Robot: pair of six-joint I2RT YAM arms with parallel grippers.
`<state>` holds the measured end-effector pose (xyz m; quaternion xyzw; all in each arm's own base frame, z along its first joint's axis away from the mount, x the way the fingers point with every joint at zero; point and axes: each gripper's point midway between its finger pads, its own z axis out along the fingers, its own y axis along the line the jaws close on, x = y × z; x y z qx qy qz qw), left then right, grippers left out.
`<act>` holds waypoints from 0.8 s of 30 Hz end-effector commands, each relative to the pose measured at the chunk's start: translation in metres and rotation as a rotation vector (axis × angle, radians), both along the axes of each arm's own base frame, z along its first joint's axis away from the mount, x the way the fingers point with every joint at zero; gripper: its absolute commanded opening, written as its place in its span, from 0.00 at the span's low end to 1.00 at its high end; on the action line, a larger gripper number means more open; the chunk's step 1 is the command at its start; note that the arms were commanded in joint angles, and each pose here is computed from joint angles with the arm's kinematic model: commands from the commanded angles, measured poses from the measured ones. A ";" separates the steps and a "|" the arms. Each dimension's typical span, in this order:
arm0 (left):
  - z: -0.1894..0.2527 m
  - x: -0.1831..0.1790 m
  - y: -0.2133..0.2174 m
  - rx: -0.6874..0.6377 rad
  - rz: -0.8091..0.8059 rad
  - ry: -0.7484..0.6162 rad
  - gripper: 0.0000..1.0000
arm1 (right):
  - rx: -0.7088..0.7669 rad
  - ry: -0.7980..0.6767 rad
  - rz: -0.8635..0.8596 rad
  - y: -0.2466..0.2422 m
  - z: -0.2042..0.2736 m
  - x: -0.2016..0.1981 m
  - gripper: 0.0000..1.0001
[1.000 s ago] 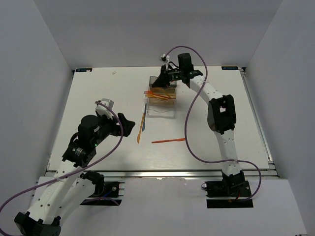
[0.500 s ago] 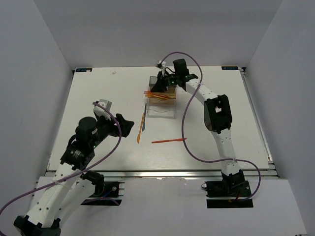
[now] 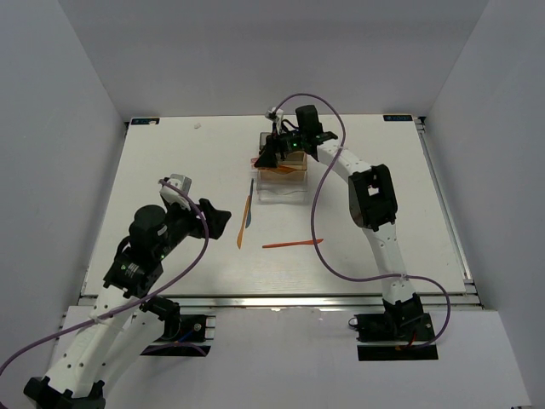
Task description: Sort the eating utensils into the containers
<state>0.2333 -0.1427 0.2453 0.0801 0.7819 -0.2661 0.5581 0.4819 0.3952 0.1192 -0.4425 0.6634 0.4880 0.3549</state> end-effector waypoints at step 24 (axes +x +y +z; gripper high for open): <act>-0.063 0.024 -0.036 0.174 -0.102 0.271 0.98 | -0.174 0.136 -1.376 -0.242 0.065 -0.186 0.89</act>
